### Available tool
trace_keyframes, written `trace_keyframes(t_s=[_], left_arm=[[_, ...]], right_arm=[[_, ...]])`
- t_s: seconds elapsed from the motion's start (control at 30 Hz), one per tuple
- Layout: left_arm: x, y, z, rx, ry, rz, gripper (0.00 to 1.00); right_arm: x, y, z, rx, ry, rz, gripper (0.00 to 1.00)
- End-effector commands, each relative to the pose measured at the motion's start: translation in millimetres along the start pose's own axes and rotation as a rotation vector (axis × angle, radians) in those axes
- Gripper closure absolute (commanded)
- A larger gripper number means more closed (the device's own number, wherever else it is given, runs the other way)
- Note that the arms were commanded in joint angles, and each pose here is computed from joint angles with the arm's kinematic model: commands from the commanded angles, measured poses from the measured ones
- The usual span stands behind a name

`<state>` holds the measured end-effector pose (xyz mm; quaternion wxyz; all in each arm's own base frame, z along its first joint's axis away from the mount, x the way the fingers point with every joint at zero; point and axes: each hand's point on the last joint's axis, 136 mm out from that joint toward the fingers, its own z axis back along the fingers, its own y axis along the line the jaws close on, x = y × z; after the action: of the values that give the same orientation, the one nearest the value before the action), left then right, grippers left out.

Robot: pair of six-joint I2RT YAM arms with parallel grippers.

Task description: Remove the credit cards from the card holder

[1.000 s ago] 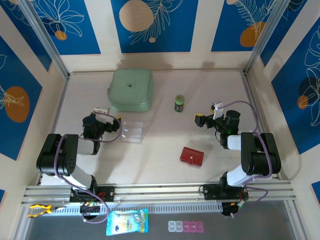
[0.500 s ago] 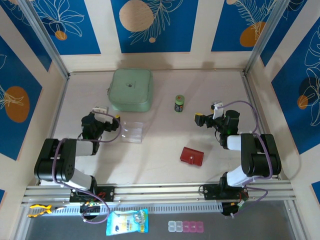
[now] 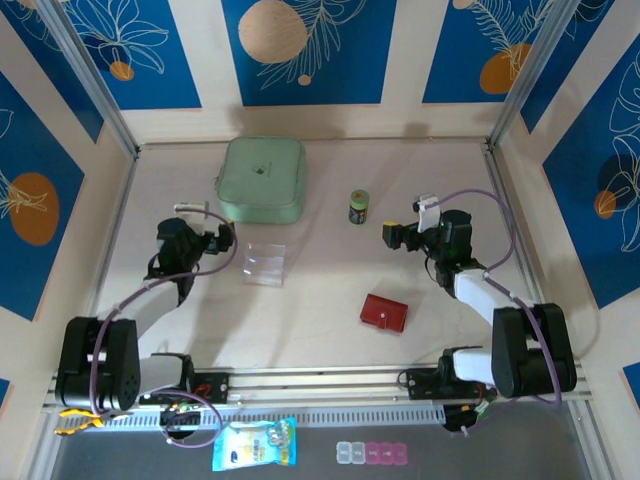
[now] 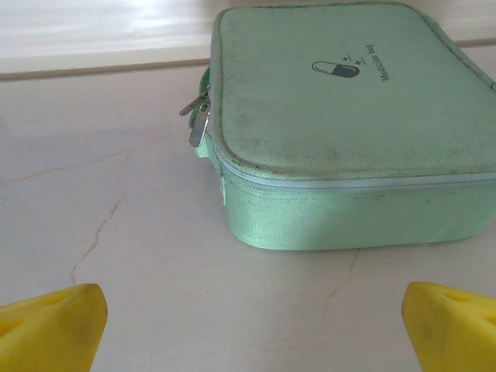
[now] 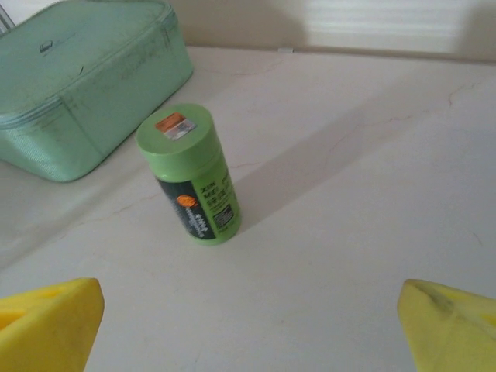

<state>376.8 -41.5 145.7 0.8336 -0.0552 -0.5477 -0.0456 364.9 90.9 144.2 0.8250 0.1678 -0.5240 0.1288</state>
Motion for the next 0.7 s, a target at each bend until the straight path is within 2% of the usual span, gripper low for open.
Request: trace_keyframes(t_s=[0.0, 0.17, 0.37, 0.53, 0.67], left_arm=[[-6.6, 3.5, 10.0, 0.048, 0.152, 0.114, 0.05], [-14.9, -7.3, 23.1, 0.016, 0.304, 0.235, 0.06], [-33.9, -20.9, 36.7, -0.017, 0.424, 0.328, 0.07], [-54.8, -34.1, 48.9, -0.040, 0.566, 0.398, 0.06], [-63.3, -49.3, 54.5, -0.094, 0.631, 0.437, 0.05]], right_arm=[[-3.4, 7.2, 10.8, -0.037, 0.097, -0.049, 0.04], [-11.1, 37.4, 24.3, 0.009, 0.183, -0.077, 0.10], [-27.8, 55.5, 42.7, 0.009, 0.294, -0.161, 0.12], [-38.0, 56.6, 57.3, -0.025, 0.325, -0.195, 0.14], [-43.0, 54.4, 65.4, -0.045, 0.318, -0.212, 0.14]])
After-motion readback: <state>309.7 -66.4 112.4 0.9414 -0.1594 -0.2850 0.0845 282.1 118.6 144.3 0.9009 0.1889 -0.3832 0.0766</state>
